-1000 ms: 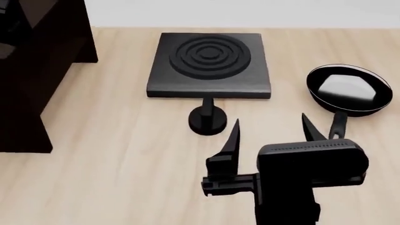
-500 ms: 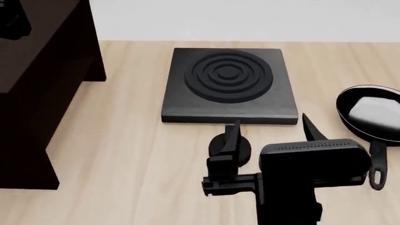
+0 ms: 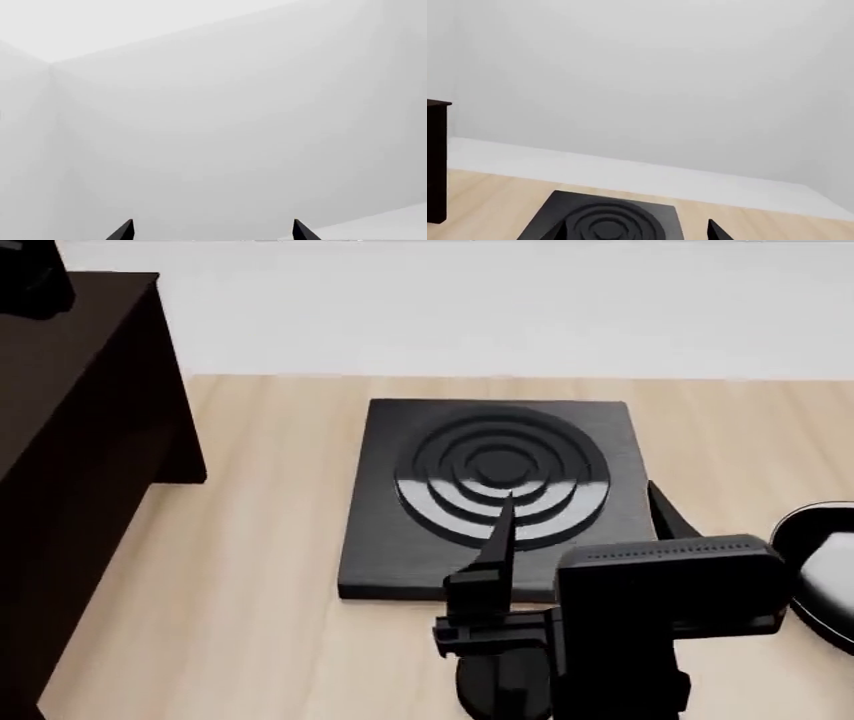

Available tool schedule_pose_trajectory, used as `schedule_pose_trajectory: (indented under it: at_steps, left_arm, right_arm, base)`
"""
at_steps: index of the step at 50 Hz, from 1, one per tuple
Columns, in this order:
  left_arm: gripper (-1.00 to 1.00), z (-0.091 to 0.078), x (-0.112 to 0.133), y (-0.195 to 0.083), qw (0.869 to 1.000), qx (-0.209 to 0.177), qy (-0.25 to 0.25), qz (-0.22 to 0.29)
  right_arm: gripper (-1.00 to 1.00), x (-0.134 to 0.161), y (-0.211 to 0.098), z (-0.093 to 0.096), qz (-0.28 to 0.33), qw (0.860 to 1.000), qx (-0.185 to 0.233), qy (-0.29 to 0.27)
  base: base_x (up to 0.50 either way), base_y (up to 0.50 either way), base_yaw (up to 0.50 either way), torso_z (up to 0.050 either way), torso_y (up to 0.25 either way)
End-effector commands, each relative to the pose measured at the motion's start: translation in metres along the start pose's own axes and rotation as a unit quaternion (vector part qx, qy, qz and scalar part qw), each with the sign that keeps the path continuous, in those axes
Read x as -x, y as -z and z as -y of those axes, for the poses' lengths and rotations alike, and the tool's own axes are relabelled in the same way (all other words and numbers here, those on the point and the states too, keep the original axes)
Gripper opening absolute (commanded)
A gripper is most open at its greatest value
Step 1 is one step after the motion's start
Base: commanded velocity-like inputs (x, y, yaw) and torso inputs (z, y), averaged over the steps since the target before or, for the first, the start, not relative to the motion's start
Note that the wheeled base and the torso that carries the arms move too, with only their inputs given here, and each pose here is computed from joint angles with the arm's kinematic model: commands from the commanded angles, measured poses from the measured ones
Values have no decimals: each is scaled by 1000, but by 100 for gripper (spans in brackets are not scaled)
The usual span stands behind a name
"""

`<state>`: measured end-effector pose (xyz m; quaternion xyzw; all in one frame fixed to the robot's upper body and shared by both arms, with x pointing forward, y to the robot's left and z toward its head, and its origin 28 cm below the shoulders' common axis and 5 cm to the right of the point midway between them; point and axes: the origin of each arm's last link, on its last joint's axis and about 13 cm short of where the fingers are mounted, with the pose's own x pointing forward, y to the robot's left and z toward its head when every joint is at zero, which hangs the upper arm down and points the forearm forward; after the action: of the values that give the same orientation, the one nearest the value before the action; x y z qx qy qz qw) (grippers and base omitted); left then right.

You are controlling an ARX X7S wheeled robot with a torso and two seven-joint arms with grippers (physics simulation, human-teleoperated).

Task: Put the frying pan under the cabinet shelf.

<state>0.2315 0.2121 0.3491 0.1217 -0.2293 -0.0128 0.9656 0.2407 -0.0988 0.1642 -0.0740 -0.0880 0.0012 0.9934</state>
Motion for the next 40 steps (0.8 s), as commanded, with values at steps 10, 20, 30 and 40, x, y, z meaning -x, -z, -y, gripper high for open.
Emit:
schedule_pose_trajectory:
  at_steps: [10, 20, 30, 40]
  left_arm:
    - [100, 3, -9, 10, 1000, 5, -10, -22]
    - [100, 3, -13, 13, 999, -5, -5, -45]
    - [100, 2, -13, 12, 999, 16, 1, -43]
    - [100, 3, -13, 12, 999, 4, 1, -37]
  right_arm:
    - [100, 0, 14, -2, -23, 1000, -3, 0]
    - [100, 0, 13, -2, -23, 1000, -1, 0]
    - [100, -1, 15, -3, -26, 1000, -1, -2]
    - [100, -1, 14, -2, -25, 1000, -1, -2]
  base:
    - [482, 212, 0, 0, 1]
    - [482, 170, 0, 0, 0]
    - [48, 13, 0, 0, 0]
    - [0, 0, 0, 0, -21]
